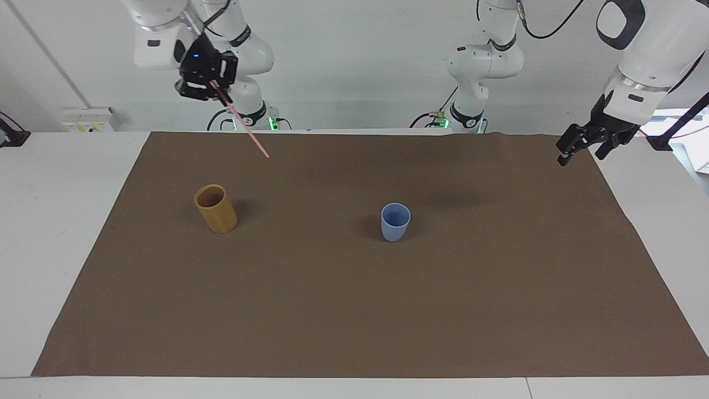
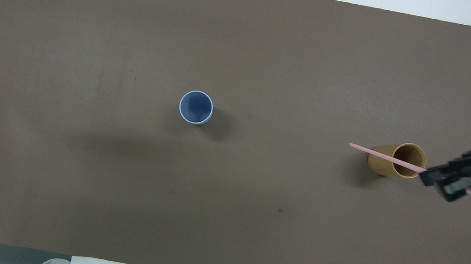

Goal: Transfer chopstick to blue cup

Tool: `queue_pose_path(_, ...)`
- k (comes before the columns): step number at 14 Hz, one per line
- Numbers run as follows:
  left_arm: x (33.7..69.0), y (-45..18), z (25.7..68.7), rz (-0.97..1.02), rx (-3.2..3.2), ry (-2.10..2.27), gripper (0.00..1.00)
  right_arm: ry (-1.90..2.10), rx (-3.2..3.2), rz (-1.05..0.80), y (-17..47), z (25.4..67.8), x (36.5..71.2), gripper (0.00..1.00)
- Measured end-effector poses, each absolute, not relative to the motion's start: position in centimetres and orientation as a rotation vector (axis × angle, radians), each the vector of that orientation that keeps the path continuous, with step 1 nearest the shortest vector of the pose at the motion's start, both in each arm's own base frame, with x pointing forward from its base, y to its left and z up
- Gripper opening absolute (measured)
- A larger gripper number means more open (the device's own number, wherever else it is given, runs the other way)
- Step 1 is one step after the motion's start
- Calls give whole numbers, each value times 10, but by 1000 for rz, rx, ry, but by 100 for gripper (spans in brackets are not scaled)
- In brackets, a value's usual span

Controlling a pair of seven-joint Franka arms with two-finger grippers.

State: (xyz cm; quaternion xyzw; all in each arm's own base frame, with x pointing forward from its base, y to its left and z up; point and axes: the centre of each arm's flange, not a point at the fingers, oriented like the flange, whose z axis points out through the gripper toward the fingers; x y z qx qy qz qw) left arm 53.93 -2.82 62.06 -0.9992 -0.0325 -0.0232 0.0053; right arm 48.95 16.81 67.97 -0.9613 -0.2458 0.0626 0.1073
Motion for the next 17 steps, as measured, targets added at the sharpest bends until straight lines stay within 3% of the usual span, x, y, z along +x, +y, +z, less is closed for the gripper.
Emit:
queue_pose_path(4,539,-28,621,-73,-3129,-102,100,-484,-2839,123,314,642,485,8)
queue_pose_path(7,539,-28,621,-73,-3129,-102,100,-416,-2845,112,376,595,490,8)
queue_pose_path(10,539,-28,621,-73,-3129,-102,100,-372,-2853,100,385,548,507,8)
queue_pose_path(17,539,-28,621,-73,-3129,-102,100,-379,-2878,164,394,498,496,8)
